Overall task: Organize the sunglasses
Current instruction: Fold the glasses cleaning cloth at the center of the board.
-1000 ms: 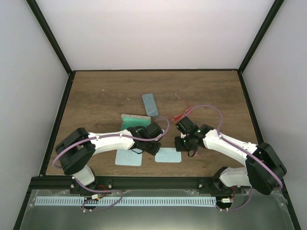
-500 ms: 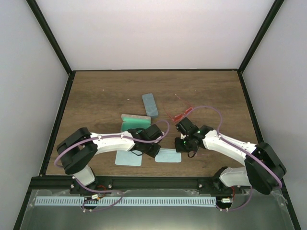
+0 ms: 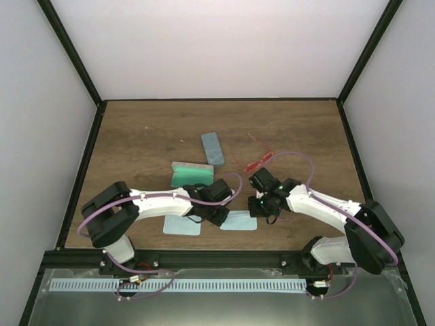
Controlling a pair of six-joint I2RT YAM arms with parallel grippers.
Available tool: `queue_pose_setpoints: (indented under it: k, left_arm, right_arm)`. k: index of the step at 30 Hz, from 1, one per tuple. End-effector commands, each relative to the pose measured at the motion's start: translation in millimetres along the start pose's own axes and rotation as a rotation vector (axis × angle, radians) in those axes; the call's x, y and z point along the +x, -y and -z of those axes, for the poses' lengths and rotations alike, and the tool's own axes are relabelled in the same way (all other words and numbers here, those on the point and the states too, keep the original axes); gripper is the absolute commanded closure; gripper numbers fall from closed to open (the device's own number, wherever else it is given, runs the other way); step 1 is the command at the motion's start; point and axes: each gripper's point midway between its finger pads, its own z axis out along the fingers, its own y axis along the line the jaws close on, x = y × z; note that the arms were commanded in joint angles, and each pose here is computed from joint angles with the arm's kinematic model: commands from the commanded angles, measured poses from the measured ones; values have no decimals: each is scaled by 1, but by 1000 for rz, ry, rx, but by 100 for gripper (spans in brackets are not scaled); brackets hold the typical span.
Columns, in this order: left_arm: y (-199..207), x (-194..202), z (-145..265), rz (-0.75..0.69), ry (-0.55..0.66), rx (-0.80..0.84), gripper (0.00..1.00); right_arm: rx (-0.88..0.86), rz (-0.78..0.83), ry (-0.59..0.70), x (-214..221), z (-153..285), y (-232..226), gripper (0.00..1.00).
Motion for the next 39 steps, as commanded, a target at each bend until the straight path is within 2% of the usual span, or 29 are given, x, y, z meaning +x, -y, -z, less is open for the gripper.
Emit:
queue_pose_setpoints:
  k: [1,18,23,29,34,39]
  left_arm:
    - [2,2,0,3,-8,0,96]
    - [-2,5,-1,0,-10,-16,95]
    - [-8,3,2,-7,0,-50,82]
    - [-6,-1,8,-13,20,-45,79]
    - [-2,-10,16,-14,58,-31,78]
    - [0,-17,24,-9,92,-30,78]
  right_arm:
    - [8,-1,6,-1,-2,0,99]
    - [8,5,-9,1,-6,1,97]
    - [4,6,-3,0,-4,0,90]
    - [-24,9,24,-9,5,-10,80]
    - [-41,10,27,-15,6,-17,80]
    - [-73,7,19,-18,3,-26,87]
